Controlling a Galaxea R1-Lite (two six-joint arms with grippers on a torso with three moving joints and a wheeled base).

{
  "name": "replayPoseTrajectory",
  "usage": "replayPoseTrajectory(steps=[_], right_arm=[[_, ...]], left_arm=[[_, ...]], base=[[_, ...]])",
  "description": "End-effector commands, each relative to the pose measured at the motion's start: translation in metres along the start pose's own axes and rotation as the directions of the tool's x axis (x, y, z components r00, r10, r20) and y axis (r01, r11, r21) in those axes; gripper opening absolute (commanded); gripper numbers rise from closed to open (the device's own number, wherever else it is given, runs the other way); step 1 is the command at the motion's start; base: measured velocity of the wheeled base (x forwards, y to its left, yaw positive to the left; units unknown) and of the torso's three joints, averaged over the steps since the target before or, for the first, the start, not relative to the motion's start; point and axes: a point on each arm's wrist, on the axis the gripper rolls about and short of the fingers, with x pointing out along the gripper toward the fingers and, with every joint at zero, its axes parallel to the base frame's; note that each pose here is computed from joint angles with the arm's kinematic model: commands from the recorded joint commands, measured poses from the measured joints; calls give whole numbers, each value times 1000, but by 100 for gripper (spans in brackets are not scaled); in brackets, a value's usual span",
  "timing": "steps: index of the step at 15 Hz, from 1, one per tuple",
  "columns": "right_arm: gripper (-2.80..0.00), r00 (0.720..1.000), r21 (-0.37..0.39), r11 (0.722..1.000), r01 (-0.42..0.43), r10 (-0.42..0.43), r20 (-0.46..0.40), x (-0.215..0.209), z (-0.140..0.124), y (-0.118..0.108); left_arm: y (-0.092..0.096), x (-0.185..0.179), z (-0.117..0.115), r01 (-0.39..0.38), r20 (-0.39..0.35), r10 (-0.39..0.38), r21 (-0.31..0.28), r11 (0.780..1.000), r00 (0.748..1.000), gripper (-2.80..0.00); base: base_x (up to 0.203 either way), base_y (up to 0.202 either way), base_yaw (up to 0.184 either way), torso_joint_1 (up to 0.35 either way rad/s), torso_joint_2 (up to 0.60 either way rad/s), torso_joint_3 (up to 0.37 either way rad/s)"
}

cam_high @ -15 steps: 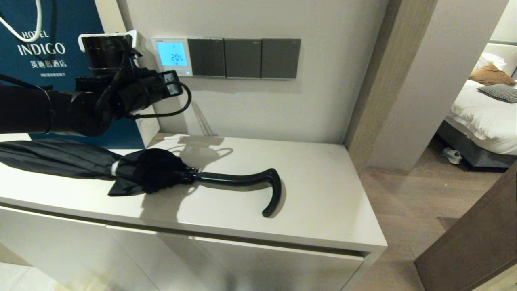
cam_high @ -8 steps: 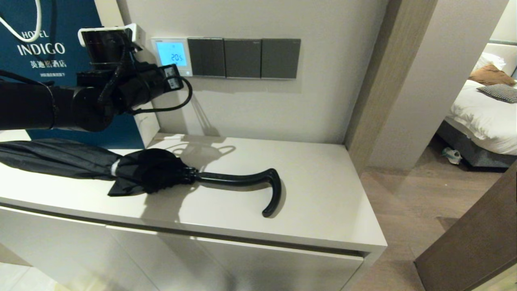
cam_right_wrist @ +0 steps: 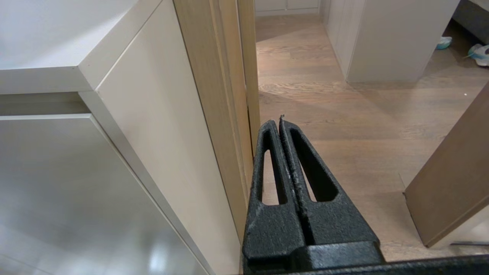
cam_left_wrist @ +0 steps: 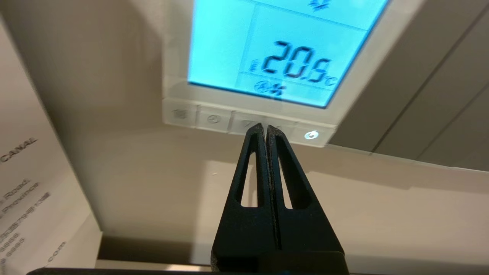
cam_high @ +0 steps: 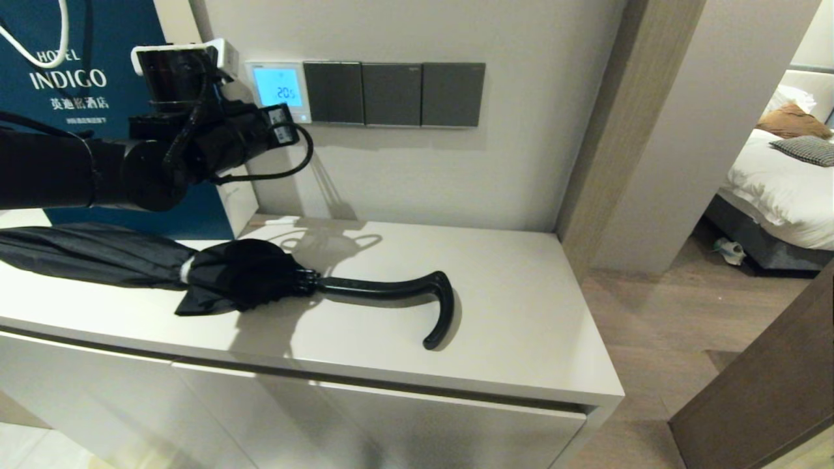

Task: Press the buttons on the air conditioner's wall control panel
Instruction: Press the temperature increase button

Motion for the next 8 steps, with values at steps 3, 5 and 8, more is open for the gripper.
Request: replayPoseTrajectory(steps=[3, 5, 8], right_arm=[[-280, 1000, -1, 1000, 0, 0, -3, 0, 0, 0], [-280, 1000, -1, 1000, 0, 0, -3, 0, 0, 0], [-280, 1000, -1, 1000, 0, 0, -3, 0, 0, 0]], left_arm=[[1, 8, -6, -2, -3, 2, -2, 1000, 1000, -280], [1, 8, -6, -2, -3, 2, -2, 1000, 1000, -280], [0, 9, -9, -2, -9, 2, -5, 1000, 1000, -280]], base=[[0, 0, 0, 0, 0, 0], [0, 0, 0, 0, 0, 0], [0, 0, 0, 0, 0, 0]])
